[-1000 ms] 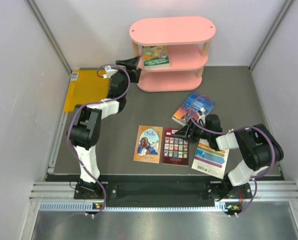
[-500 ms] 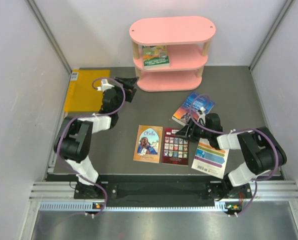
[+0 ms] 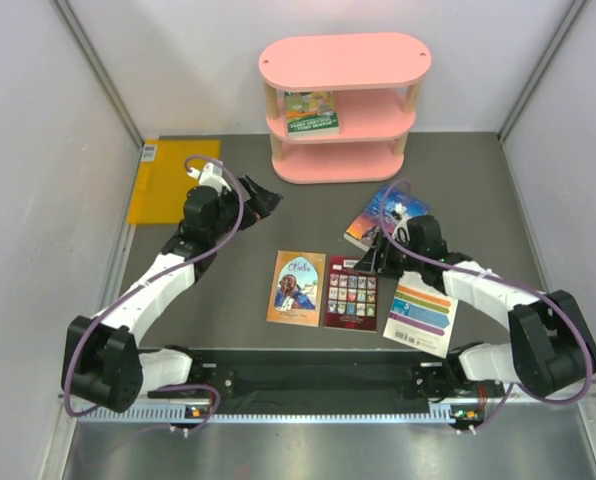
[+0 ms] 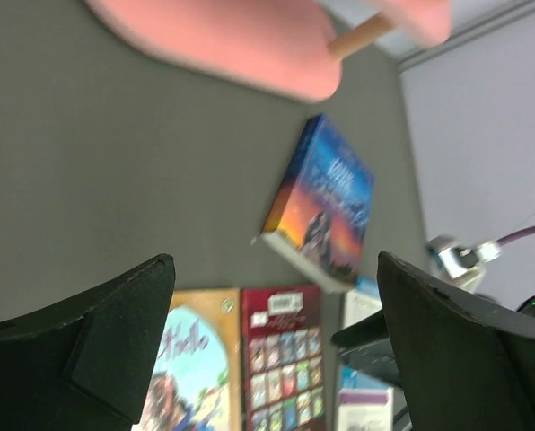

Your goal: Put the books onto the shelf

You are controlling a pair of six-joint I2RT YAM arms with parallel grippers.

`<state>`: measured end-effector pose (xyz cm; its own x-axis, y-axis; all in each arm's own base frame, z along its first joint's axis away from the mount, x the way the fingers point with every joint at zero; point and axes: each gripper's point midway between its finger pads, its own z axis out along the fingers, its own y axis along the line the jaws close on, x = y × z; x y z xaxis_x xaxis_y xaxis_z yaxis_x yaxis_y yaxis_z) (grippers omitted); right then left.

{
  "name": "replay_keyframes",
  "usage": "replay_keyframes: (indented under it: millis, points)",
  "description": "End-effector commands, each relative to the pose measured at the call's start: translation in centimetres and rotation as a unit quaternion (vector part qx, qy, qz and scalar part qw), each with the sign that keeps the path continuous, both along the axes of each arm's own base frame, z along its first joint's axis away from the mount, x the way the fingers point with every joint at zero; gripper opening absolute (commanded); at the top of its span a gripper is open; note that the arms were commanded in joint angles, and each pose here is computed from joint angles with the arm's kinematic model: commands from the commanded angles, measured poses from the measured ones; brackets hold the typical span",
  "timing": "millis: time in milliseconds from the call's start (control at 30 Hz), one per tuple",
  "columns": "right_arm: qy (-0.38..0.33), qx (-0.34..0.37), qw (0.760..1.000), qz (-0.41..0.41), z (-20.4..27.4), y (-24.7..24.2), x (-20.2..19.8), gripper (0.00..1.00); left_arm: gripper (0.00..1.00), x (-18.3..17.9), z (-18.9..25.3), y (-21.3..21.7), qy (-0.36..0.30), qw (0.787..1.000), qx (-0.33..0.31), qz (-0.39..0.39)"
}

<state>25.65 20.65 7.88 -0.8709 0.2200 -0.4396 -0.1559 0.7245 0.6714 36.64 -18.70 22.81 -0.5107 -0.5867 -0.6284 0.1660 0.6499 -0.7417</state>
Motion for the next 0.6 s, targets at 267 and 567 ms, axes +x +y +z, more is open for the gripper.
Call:
replay_keyframes:
  millis: [267,567]
  points:
    - [0.034,-0.021,0.998,0.054,0.2,4.6,-2.5,0.49,0.08,-8.9,-11.4,1.6,0.232,0.959,0.143,-0.074]
    - [0.049,0.03,0.994,0.094,0.7,10.3,-2.5,0.49,0.0,-11.4,-15.2,0.5,0.292,0.914,0.248,-0.132]
